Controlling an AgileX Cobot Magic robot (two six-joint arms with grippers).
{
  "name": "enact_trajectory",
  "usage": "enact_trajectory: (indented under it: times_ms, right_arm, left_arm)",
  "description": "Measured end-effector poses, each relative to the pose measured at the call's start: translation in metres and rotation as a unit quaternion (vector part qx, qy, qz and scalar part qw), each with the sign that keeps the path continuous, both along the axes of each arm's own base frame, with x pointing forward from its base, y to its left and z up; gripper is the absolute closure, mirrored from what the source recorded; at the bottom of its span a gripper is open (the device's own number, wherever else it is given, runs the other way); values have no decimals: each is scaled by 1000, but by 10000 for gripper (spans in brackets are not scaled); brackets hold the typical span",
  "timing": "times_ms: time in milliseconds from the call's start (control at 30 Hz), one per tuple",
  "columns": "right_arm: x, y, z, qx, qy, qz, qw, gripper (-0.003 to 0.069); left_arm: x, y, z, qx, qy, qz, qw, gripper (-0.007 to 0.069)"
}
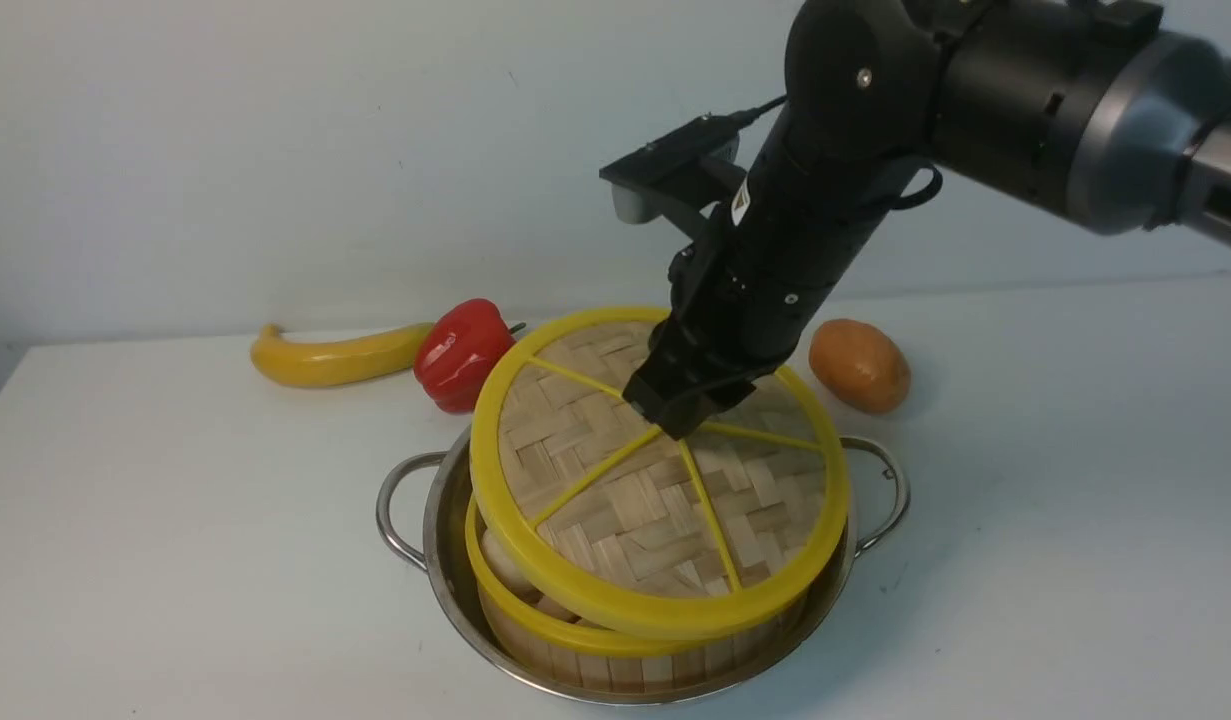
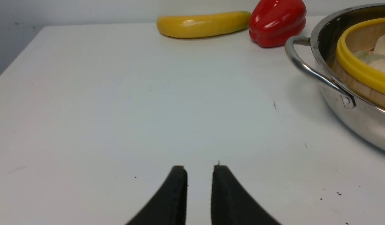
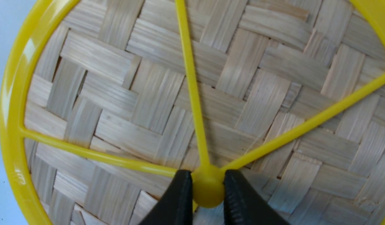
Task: Place the steamer in the pot on the white table, and put the lid on the steamer.
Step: 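Place the bamboo steamer lid onto the steamer basket in the pot with the right gripper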
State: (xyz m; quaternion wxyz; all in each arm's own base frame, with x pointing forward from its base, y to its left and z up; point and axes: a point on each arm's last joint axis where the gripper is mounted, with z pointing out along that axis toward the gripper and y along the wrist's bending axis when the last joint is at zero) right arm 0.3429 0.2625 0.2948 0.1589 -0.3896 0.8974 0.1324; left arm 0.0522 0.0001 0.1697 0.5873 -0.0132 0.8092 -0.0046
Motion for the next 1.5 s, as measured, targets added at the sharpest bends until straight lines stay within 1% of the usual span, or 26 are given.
enact_trajectory:
  times_ms: [333, 567, 967, 1500]
  right_arm:
    - [9, 11, -8, 0, -5, 5, 1000, 550]
    - [13, 16, -21, -4, 7, 6, 1000, 550]
    - [11, 19, -21, -26, -9, 16, 999, 550]
    - [11, 19, -21, -25, -9, 18, 999, 550]
  left_arm:
    - [0, 0, 0, 0, 0, 0, 1000, 509]
    - [0, 0, 0, 0, 0, 0, 1000, 509]
    - [0, 0, 0, 0, 0, 0, 1000, 509]
    - [0, 0, 0, 0, 0, 0, 1000, 509]
